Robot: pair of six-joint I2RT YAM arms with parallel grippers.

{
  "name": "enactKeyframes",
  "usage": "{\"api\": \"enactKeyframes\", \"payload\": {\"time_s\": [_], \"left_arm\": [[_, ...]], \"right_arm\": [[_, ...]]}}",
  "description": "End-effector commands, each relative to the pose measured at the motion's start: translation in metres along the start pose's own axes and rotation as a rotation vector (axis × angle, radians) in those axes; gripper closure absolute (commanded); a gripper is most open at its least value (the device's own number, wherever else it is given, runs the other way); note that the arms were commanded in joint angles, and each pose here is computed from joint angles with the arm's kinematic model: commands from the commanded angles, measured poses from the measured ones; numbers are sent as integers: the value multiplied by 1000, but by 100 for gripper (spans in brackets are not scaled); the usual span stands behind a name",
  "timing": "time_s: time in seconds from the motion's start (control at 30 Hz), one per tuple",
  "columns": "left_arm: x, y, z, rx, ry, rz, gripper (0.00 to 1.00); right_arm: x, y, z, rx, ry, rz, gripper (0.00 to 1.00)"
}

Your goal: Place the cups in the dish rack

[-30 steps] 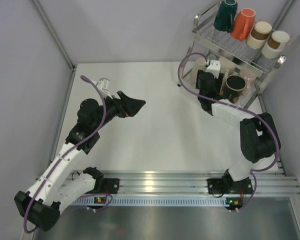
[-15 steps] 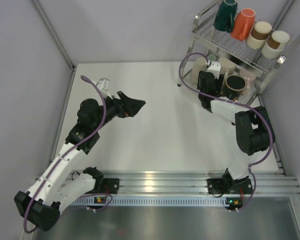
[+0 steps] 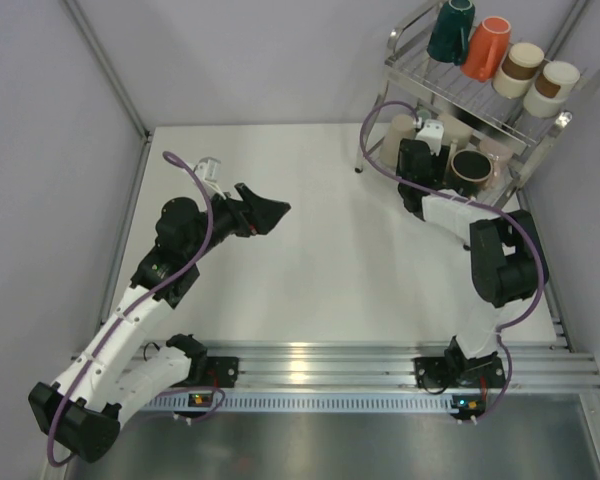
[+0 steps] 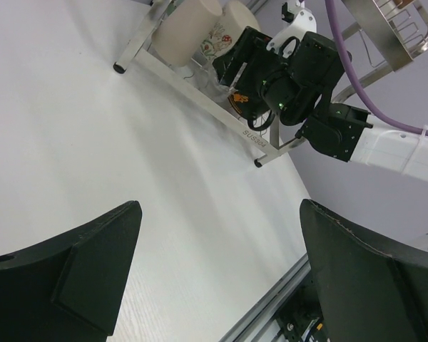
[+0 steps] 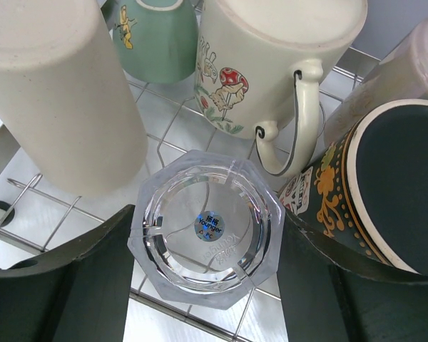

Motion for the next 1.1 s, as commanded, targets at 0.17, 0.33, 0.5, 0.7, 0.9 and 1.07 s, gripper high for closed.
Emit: {"api": "enactKeyframes", "payload": {"time_s": [0.17,0.33,0.5,0.7,0.9,1.07], "left_arm": [[-7,-3,-9,-30,10,13,2],[-9,-4,-10,-30,8,21,2],[-10,-6,-11,-43,10,20,2],[-12,-6,-14,-50,10,21,2],[-11,-7,-14,-54,19,9,2],[-12,-4,-21,-65,31,-27,2]], "right_arm": [[-4,6,-25,-57,49,33,36],[-7,6,-26,-61,47,46,29],[-11,6,-31,-68,48,51,22],[-12,3,-34,-78,49,40,20],[-18,-12,-48,-94,56,-4,20],[-20,-35,-60,-104,56,-50,20]]}}
Point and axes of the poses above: each gripper's point midway between its finger pads, its own y axis out along the fingers, its own x axis along the line the jaws close on, z = x × y, the point moved 10 cm from there along -y, back along the fingers, and after that the axes turned 1 degree about -y, right-handed, at the moved point
